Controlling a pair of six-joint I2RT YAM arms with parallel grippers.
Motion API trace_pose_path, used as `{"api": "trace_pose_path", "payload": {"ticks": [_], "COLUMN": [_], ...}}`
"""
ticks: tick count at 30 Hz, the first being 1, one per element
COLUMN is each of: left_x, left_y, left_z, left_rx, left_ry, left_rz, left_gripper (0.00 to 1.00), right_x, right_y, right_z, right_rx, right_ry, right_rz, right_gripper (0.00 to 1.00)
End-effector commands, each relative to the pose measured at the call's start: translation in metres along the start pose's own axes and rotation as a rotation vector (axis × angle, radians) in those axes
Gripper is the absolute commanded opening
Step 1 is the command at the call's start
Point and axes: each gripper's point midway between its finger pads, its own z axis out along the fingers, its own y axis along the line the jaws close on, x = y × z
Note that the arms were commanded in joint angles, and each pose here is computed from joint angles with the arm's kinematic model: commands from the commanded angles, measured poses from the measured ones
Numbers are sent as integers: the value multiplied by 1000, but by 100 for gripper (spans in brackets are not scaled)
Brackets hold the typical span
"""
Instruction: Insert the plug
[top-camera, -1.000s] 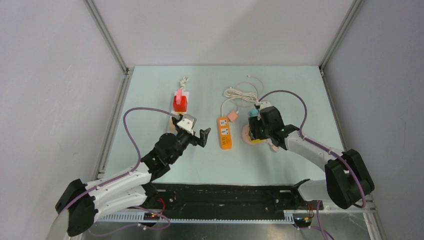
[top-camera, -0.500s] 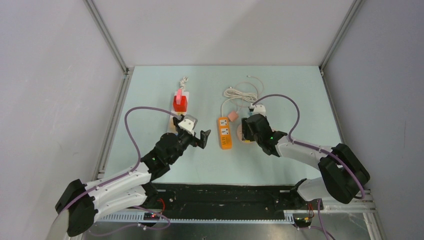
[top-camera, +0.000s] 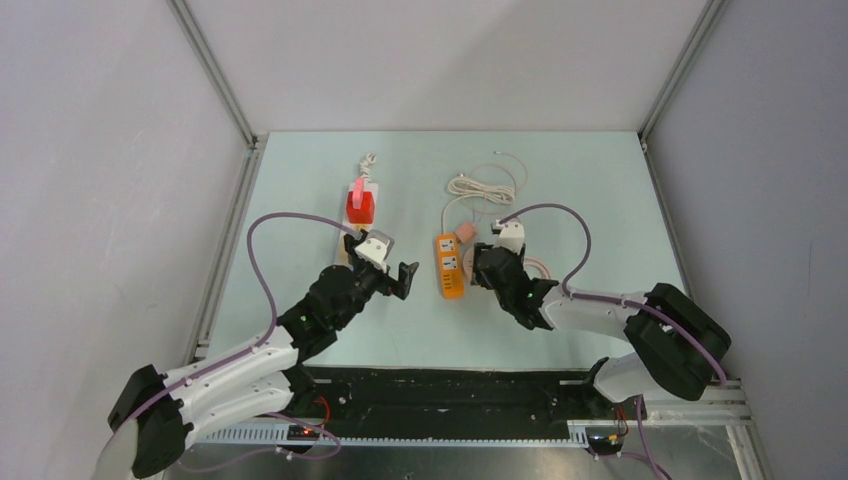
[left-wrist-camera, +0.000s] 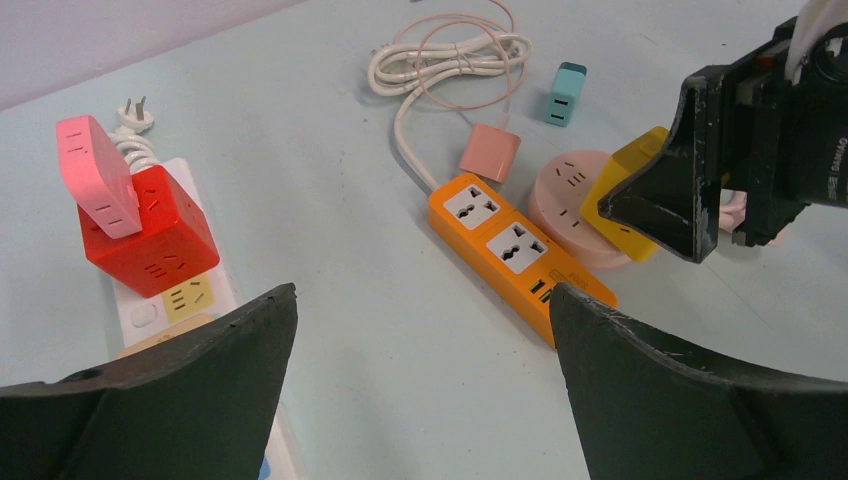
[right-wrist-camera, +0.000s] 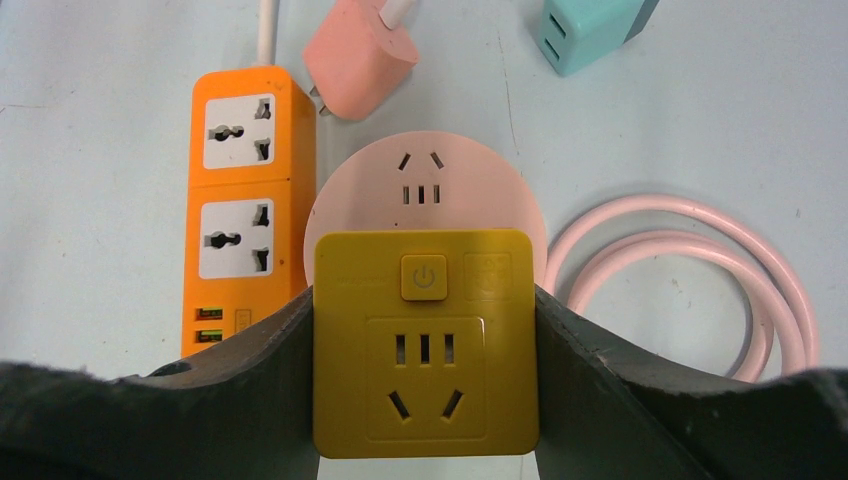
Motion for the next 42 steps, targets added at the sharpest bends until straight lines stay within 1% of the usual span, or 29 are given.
{"api": "trace_pose_path", "payload": {"ticks": [1,5,13,16,21,26,28,30,32,33,34,35,36,37,38,39,41,42], "left_x": [-24,-19,-20,-19,-20,-15,-15,-16,-17,-17,-17,-18,-18,-18,-18,-19,-20,-19], "left_y": [3,-1,-2,-1,2,4,4,4,3,2,2,2,2,2,2,1,2,2], "left_z": [1,1,3,3,-1,-4,-4,-4,-4,-4,-4,-4,-4,-4,-3,-3,-3,-4], "left_rx": [-7,10,18,15,5,6,4,6,11,14,15,16,15,17,17,21,19,17], "left_ry": [-48,-28,-22,-21,-25,-17,-17,-21,-23,-24,-24,-24,-24,-23,-23,-23,-25,-25], "left_rz": [-15,-11,-8,-8,-9,-8,-10,-14,-15,-14,-14,-15,-14,-14,-14,-11,-10,-10], "left_gripper": [100,100,100,100,100,100,100,100,100,100,100,100,100,100,100,100,100,100], "right_x": [98,110,134,144,171,186,186,177,158,142,132,111,101,82,72,58,34,24], "right_y": [-41,-43,-51,-54,-56,-62,-59,-53,-42,-30,-31,-18,-17,-6,-4,5,17,20], "right_z": [-20,-17,-20,-23,-23,-28,-29,-30,-28,-21,-23,-16,-17,-12,-12,-10,-12,-15], "right_rx": [131,160,213,231,245,275,264,244,234,226,246,244,255,246,245,233,200,187], "right_ry": [250,272,367,368,410,454,462,456,437,414,416,385,380,346,333,303,264,249], "right_rz": [-172,-210,-262,-273,-293,-301,-294,-301,-293,-259,-255,-213,-222,-203,-213,-202,-192,-189], "right_gripper": [0,0,0,0,0,0,0,0,0,0,3,10,14,22,28,48,92,96]}}
